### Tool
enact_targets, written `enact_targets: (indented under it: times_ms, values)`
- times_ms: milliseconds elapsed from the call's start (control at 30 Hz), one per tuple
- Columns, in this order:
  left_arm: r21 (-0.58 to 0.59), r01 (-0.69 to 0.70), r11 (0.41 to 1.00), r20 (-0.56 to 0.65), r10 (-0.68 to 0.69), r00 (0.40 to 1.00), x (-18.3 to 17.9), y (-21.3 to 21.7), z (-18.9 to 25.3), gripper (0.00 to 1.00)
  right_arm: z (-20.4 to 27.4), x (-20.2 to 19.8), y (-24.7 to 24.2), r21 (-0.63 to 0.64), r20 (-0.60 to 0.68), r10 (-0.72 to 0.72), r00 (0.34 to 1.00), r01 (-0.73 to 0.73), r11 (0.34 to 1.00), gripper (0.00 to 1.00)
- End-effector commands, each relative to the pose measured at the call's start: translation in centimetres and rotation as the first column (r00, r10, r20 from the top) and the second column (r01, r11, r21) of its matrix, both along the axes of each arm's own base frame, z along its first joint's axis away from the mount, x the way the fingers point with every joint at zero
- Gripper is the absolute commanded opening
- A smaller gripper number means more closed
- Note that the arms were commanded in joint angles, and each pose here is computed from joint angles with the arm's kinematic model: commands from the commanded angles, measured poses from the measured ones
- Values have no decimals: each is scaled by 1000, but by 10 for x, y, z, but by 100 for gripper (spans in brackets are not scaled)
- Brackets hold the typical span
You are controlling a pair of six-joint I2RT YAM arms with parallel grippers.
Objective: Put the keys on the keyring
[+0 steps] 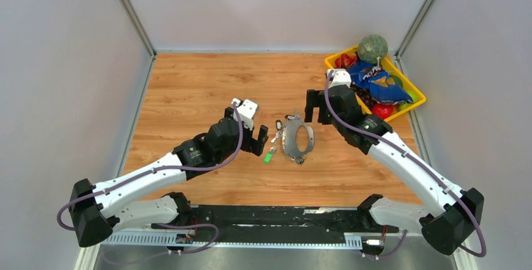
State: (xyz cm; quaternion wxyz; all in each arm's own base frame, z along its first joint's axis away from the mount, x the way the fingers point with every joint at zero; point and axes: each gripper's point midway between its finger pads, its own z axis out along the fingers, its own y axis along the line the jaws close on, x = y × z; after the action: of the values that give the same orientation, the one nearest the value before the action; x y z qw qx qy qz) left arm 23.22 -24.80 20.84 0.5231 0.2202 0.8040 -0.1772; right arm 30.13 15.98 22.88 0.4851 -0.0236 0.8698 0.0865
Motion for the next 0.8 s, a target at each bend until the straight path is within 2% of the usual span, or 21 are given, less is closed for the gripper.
enact_targets:
  times_ms: [0,200,400,633,767]
  values:
    - [-86,7,996,-38,-10,999,-6,-9,2,100,14,-7,11,18,22,87,996,-87,996,100]
    - [-118,0,993,-82,-10,997,-15,-5,-13,100,-5,-22,29,31,-42,232,972,-231,972,99]
    - [-139,-9,990,-117,-7,993,-24,1,-29,100,-35,-40,45,32,-125,319,939,-318,948,91]
    - [-158,-13,987,-130,-8,991,-33,11,-35,100,-87,-64,57,77,-274,288,918,-278,958,78]
    - [-176,-5,984,-122,-17,992,-38,15,-31,100,-111,-73,62,97,-305,229,924,-209,973,70]
